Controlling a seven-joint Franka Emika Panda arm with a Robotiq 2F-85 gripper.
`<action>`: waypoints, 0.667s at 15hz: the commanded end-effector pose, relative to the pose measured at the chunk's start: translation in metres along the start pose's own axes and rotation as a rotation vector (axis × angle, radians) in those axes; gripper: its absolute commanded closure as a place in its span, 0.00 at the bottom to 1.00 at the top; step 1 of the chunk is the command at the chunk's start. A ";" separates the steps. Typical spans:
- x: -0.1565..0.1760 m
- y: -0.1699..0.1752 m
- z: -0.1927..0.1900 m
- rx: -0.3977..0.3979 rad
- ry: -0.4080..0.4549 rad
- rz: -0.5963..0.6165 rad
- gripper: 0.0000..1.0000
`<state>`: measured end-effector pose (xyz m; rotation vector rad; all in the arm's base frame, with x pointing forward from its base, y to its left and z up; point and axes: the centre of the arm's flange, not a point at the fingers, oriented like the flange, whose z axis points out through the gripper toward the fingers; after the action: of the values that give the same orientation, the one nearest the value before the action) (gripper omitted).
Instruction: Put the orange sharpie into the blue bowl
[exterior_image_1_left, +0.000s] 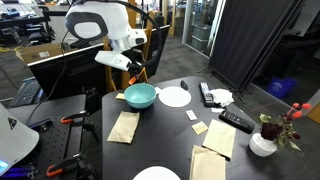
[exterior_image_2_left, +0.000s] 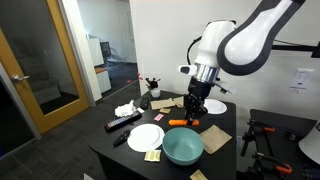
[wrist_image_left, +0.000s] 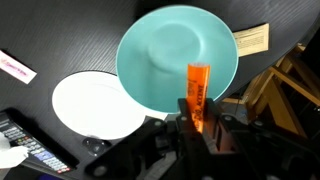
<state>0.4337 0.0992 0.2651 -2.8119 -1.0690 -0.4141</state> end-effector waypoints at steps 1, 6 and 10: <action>0.000 -0.001 0.030 -0.012 0.009 0.008 0.95; -0.001 0.003 0.055 -0.032 -0.014 0.018 0.95; 0.001 0.005 0.072 -0.054 -0.020 0.024 0.95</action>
<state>0.4429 0.1053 0.2089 -2.8603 -1.0471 -0.3776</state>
